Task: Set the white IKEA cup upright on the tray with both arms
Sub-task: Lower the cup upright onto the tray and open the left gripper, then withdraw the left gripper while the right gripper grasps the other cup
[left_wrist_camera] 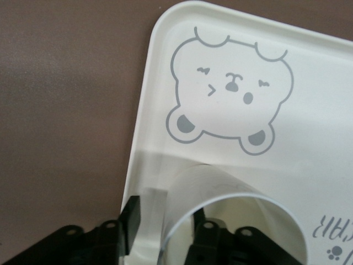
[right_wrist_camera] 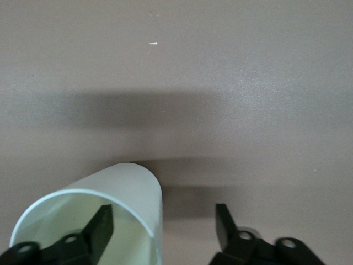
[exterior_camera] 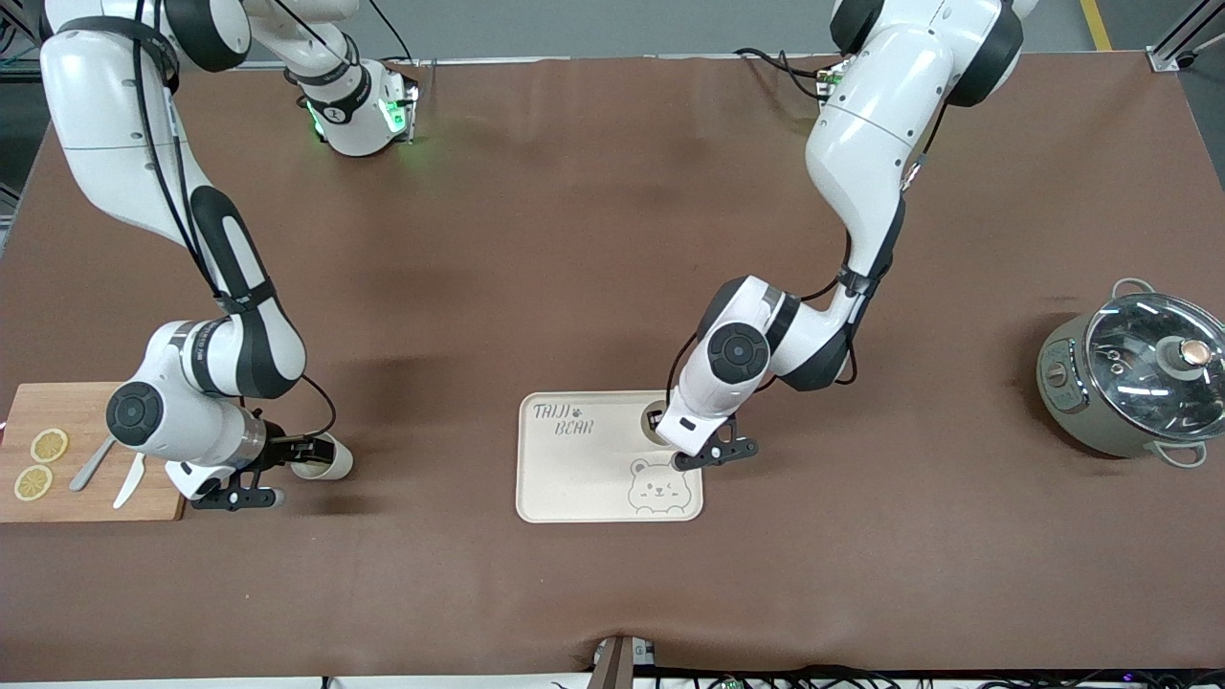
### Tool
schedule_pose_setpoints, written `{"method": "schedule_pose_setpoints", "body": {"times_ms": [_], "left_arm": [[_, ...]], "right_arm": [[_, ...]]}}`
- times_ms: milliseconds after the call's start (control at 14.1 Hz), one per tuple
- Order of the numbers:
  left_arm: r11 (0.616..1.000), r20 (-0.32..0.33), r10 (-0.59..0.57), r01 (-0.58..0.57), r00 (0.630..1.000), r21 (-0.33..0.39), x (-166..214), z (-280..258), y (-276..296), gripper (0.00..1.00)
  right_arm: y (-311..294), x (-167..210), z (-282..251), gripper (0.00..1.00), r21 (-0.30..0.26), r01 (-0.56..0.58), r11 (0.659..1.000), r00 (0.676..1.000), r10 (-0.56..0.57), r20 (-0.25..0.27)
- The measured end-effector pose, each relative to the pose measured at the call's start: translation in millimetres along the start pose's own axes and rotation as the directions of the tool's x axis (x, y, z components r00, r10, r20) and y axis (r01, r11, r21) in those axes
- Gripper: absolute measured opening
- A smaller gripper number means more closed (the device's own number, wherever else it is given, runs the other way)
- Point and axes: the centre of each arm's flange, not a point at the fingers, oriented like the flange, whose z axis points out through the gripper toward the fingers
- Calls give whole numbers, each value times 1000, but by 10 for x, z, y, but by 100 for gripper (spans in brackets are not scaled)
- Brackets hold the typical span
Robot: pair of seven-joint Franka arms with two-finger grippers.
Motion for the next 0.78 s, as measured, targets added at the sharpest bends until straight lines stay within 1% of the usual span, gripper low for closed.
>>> {"method": "schedule_pose_setpoints", "body": {"times_ms": [71,142,213,284,355,426,497,640,782], "left_arm": [[1000,-5,-1,1,1000,-4,21,-45,15,60],[1000,2,-2,2,1000,4,39,-114,18,69],[999,30,-4,3,1000,33,44,-218,1,80],[998,60,-8,4,998,68,47,-373,-30,89],[996,74,-15,8,997,92,72,-589,-69,98],[995,66,-24,17,998,102,128,-849,-118,100],[995,48,-35,30,998,100,219,-1155,-203,100],[995,44,-12,7,999,99,484,-1749,-597,100],[995,77,51,-57,996,82,799,-2177,-1211,100]], "right_arm": [[-3,0,0,64,0,0,1000,1000,0,0],[-5,0,0,52,0,1,1000,1000,-1,0],[-8,0,0,42,1,1,1000,1000,-1,0],[-11,0,1,33,1,1,1000,1000,-1,0],[-13,1,0,20,1,2,1000,1000,-2,0],[-17,2,-1,11,1,2,1000,1000,-2,0],[-29,7,-15,4,4,2,1000,1000,-2,-1],[-32,9,-15,4,4,2,1000,1000,-2,-2],[-33,9,-15,4,4,2,1000,1000,-2,-2]]}}
